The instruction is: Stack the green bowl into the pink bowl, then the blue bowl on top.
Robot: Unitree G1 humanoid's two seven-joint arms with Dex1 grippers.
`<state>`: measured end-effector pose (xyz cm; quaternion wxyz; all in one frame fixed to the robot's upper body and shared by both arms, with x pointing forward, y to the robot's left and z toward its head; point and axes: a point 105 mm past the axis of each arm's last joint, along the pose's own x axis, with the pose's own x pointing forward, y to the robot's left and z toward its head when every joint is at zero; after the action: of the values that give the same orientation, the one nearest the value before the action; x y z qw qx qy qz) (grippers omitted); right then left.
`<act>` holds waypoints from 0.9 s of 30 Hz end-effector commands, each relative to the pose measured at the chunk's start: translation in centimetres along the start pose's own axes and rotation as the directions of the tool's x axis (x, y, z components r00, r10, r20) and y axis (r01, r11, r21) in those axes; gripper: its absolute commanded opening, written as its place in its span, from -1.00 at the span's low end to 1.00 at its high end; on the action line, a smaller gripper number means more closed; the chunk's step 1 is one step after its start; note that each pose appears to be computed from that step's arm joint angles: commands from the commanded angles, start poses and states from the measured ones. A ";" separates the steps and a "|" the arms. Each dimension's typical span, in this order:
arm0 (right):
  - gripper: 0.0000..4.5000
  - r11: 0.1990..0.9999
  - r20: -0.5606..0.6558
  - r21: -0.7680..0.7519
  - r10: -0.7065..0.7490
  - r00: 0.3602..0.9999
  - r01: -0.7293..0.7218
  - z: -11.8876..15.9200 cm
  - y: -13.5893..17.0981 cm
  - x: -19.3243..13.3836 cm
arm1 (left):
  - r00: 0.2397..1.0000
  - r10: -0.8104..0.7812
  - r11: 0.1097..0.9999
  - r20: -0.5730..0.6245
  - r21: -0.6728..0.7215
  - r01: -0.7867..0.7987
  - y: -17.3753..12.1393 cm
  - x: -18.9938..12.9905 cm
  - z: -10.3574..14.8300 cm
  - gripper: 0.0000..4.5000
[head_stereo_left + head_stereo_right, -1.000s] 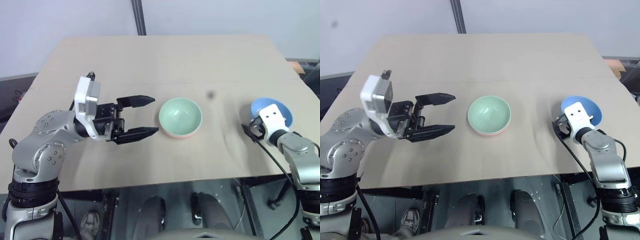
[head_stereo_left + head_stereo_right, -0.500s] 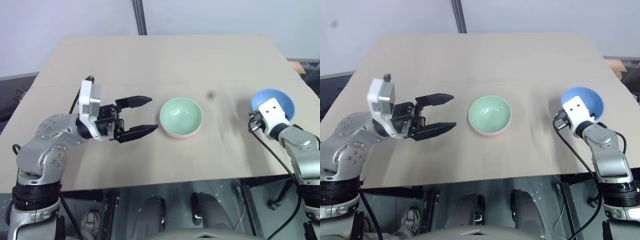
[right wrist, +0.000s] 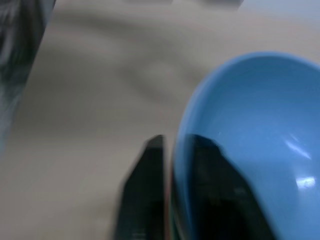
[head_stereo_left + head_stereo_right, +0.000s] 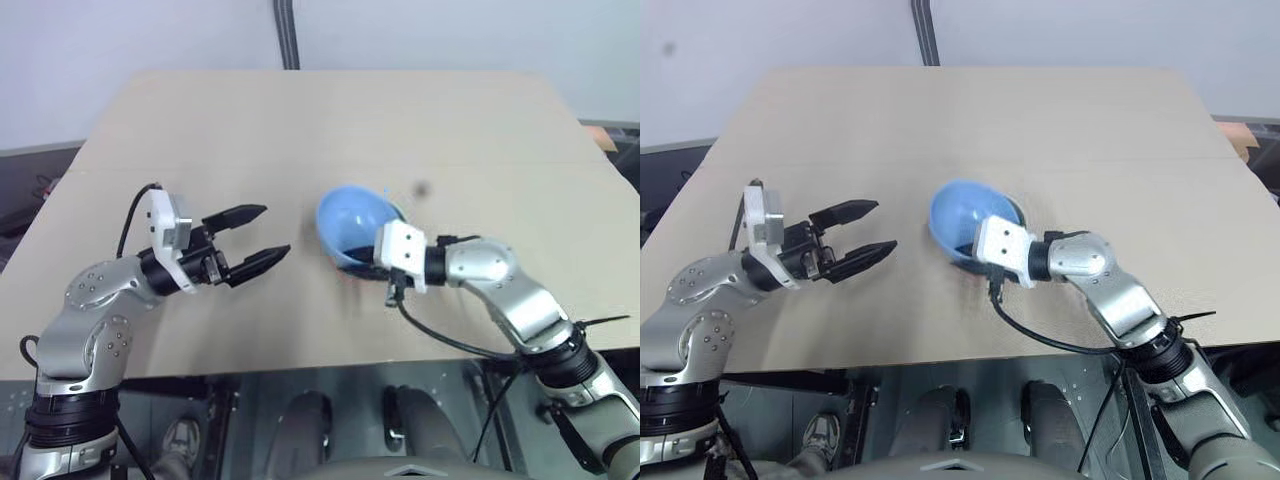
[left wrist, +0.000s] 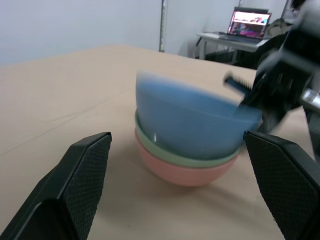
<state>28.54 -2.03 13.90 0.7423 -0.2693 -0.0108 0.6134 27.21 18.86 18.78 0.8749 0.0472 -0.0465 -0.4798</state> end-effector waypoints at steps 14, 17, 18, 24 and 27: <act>0.60 0.938 0.113 0.072 -0.346 0.932 0.339 3.5 -2.3 -10.3 | 0.988 0.146 0.988 -0.041 0.052 -0.143 -0.7 -2.1 -0.3 1.00; 0.60 0.918 0.055 0.128 -0.384 0.922 0.375 1.9 -1.9 -12.6 | 0.986 0.158 0.986 -0.050 0.059 -0.155 -0.8 -2.9 -0.4 1.00; 0.70 0.907 0.031 0.147 -0.404 0.914 0.395 1.1 -1.8 -13.5 | 0.987 0.155 0.987 -0.045 0.052 -0.152 -0.9 -3.2 -0.3 1.00; 0.99 0.864 -0.114 0.192 -0.452 0.885 0.466 -2.4 -0.5 -17.7 | 0.963 0.230 0.973 -0.143 0.064 -0.223 -0.8 -5.1 -1.1 1.00; 0.99 0.851 -0.128 0.246 -0.447 0.886 0.465 -3.0 -0.1 -19.2 | 0.953 0.229 0.973 -0.200 0.042 -0.225 -1.6 -6.3 -1.9 1.00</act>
<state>25.15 -20.41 15.87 0.8974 -0.1663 0.0596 0.4044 23.17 23.55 15.27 0.9274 0.0752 0.0478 -0.3634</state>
